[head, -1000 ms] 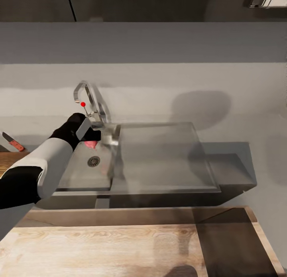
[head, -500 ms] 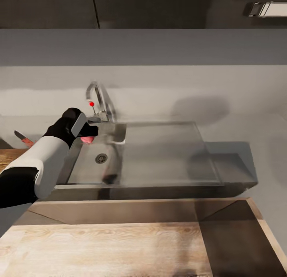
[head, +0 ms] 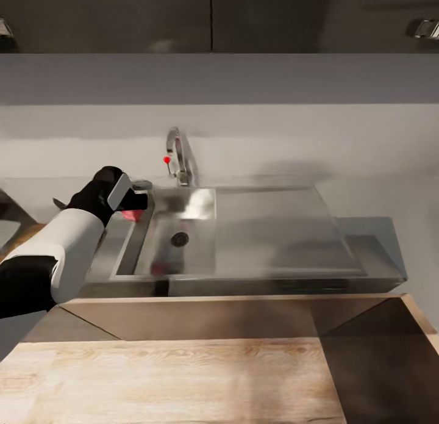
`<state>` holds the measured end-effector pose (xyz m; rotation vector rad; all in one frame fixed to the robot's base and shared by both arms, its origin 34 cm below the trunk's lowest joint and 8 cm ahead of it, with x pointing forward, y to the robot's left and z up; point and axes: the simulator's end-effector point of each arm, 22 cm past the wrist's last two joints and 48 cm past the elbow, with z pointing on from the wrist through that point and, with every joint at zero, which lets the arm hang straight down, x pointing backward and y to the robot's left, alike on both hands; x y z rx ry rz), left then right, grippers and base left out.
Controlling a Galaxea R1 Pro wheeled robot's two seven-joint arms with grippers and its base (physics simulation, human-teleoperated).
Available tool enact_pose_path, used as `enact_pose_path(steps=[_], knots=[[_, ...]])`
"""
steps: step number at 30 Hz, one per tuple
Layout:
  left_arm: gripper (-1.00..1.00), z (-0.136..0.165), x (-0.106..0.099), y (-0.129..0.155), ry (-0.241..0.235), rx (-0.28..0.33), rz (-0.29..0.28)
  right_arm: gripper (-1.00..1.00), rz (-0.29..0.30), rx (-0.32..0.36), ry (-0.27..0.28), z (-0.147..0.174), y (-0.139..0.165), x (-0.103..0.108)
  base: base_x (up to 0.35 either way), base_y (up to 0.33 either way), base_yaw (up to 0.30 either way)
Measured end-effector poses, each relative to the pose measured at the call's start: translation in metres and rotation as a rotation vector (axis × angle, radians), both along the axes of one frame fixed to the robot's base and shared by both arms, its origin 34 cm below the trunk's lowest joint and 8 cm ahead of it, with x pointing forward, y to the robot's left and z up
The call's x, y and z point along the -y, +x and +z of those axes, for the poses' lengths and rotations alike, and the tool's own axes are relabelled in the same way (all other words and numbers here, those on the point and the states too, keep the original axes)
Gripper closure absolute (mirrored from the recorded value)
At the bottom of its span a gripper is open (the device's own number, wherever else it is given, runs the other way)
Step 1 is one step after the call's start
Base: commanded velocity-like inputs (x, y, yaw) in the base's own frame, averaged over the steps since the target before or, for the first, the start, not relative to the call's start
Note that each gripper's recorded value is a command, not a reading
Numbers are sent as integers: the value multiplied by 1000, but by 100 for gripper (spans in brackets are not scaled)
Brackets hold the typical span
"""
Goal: In the kitchen, take the Vidalia onion out of the sink, dice it on the chopping board with the paring knife, put the diced onion into the bowl on the countertop, then place both the paring knife and the chopping board into the sink.
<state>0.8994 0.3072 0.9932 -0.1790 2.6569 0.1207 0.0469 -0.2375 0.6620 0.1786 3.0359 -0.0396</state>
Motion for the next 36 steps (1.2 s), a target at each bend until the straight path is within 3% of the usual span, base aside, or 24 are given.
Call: enact_pose_path(steps=[27,36], knots=[[100,30,-2,-2,2,34,2,-100,0,42,0,-2,15,0,-1,301,145],[100,19,12,-13,-11,-8,-12,-100,0,55,1,-3,19,0,44,301,165]])
